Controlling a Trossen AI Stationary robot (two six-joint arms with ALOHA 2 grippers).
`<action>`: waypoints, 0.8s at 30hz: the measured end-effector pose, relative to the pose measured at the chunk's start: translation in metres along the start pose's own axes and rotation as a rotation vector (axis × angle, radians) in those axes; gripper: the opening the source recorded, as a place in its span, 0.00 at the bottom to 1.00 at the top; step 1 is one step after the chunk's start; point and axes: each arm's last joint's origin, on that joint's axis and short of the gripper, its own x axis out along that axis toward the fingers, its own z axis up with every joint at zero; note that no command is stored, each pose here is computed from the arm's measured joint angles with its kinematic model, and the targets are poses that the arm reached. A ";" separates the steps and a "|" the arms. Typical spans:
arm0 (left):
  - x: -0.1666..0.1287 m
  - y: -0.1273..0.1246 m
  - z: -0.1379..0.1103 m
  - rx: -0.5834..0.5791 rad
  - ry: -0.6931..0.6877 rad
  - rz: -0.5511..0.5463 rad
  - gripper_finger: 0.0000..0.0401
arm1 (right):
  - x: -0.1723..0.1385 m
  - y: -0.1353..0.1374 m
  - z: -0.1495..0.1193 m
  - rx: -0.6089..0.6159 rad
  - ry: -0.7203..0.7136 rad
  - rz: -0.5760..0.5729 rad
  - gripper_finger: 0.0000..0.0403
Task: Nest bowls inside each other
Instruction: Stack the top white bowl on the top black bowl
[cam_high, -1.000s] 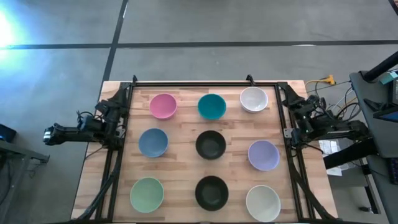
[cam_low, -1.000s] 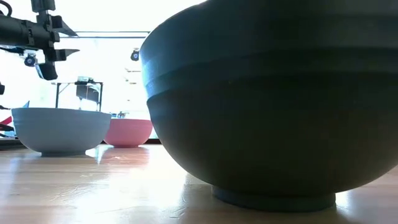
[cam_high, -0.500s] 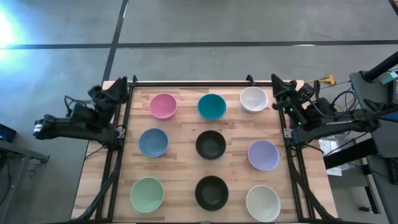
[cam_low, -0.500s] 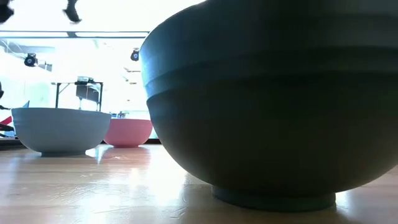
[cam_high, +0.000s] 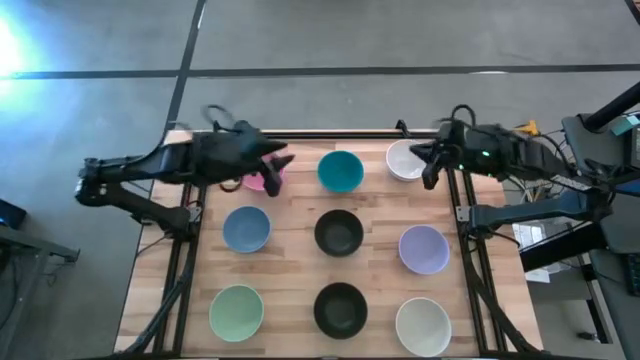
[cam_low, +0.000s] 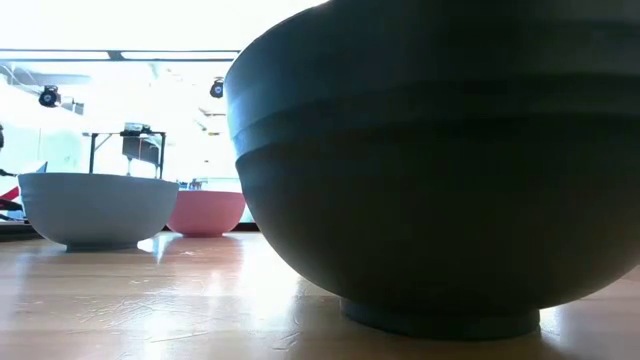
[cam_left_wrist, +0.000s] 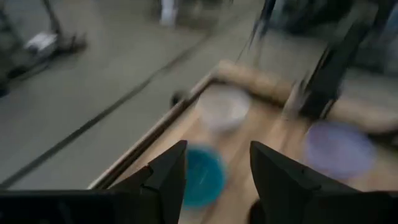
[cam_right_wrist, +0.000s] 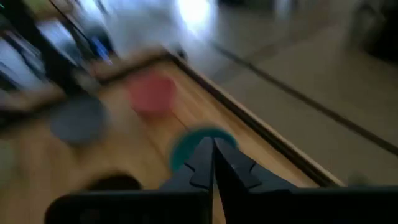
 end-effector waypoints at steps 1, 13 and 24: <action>0.001 -0.001 0.004 0.028 0.045 0.025 0.40 | 0.001 -0.004 -0.002 -0.028 0.073 -0.058 0.02; 0.014 0.000 -0.024 0.208 0.411 0.163 0.40 | 0.085 -0.023 -0.026 -0.092 0.569 0.052 0.17; -0.043 0.043 -0.055 -0.016 0.315 -0.067 0.40 | 0.166 -0.052 -0.043 -0.070 0.828 -0.022 0.43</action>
